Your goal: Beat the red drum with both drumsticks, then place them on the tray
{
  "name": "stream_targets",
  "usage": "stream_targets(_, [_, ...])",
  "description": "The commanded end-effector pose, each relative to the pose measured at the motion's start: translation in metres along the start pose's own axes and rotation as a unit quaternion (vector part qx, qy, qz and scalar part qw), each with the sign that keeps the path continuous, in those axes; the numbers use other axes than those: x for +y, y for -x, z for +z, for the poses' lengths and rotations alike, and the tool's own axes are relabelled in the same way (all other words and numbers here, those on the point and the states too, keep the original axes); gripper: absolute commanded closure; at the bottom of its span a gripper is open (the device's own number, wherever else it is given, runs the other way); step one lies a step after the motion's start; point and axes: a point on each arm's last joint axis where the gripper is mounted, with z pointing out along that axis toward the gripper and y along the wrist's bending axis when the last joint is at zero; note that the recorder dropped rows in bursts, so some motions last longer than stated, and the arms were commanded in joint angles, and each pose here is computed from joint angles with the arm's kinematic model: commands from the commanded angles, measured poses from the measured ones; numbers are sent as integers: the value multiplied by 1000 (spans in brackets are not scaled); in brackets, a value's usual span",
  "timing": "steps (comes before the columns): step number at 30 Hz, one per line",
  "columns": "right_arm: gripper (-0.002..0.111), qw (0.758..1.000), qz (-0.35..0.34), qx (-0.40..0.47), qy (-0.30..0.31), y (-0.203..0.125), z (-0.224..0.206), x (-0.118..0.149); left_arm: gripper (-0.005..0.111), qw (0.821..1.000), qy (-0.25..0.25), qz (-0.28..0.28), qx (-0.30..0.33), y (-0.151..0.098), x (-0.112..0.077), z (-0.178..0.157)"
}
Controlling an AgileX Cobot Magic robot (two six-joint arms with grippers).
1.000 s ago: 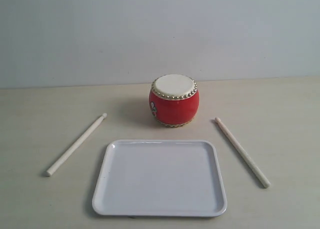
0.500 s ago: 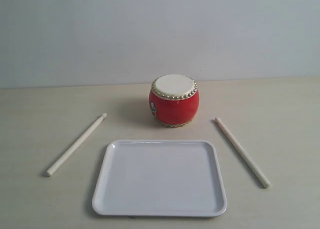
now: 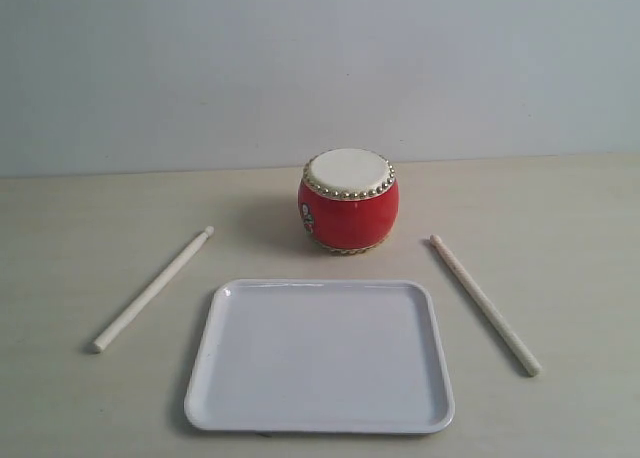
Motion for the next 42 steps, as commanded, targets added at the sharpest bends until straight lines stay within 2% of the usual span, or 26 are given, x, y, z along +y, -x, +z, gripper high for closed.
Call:
stream_targets(1, [108, 1000, -5, 14, -28, 3, 6, 6, 107, 1000, -1, -4, -5, 2, 0, 0])
stream_targets(5, [108, 989, -111, 60, -70, 13, 30, 38, 107, 1000, -1, -4, -5, 2, 0, 0])
stream_targets(8, [108, 968, -207, 87, -115, 29, 59, 66, 107, 1000, -1, -4, -5, 2, 0, 0])
stream_targets(12, [108, 901, -310, 203, -224, 35, 119, 81, 107, 1000, -1, -4, -5, 2, 0, 0])
stream_targets(14, [108, 863, -347, 290, -227, 29, 150, 87, 107, 1000, -1, -4, -5, 2, 0, 0])
stream_targets(16, [108, 824, -358, 389, -203, 16, 179, 89, 107, 1000, -1, -4, -5, 2, 0, 0])
stream_targets(18, [108, 768, -360, 495, -189, 2, 207, 84, 107, 1000, -1, -4, -5, 2, 0, 0])
stream_targets(21, [108, 682, -310, 619, -234, -16, 236, 59, 107, 1000, -1, -4, -5, 2, 0, 0])
stream_targets(23, [108, 636, -311, 657, -261, -23, 251, 40, 107, 1000, -1, -4, -5, 2, 0, 0])
stream_targets(24, [108, 623, -323, 659, -272, -26, 256, 34, 107, 1000, -1, -4, -5, 2, 0, 0])
stream_targets(27, [108, 564, -375, 678, -285, -47, 261, 21, 107, 1000, -1, -4, -5, 2, 0, 0])
stream_targets(29, [108, 546, -381, 694, -272, -63, 259, 21, 107, 1000, -1, -4, -5, 2, 0, 0])
stream_targets(34, [108, 536, -344, 724, -265, -84, 245, -1, 107, 1000, -1, -4, -5, 2, 0, 0])
stream_targets(36, [108, 504, -350, 752, -240, -97, 242, -14, 107, 1000, -1, -4, -5, 2, 0, 0])
stream_targets(39, [103, 456, -369, 775, -235, -119, 239, -32, 107, 1000, -1, -4, -5, 2, 0, 0])
stream_targets(42, [95, 426, -388, 786, -224, -142, 237, -44, 107, 1000, -1, -4, -5, 2, 0, 0])
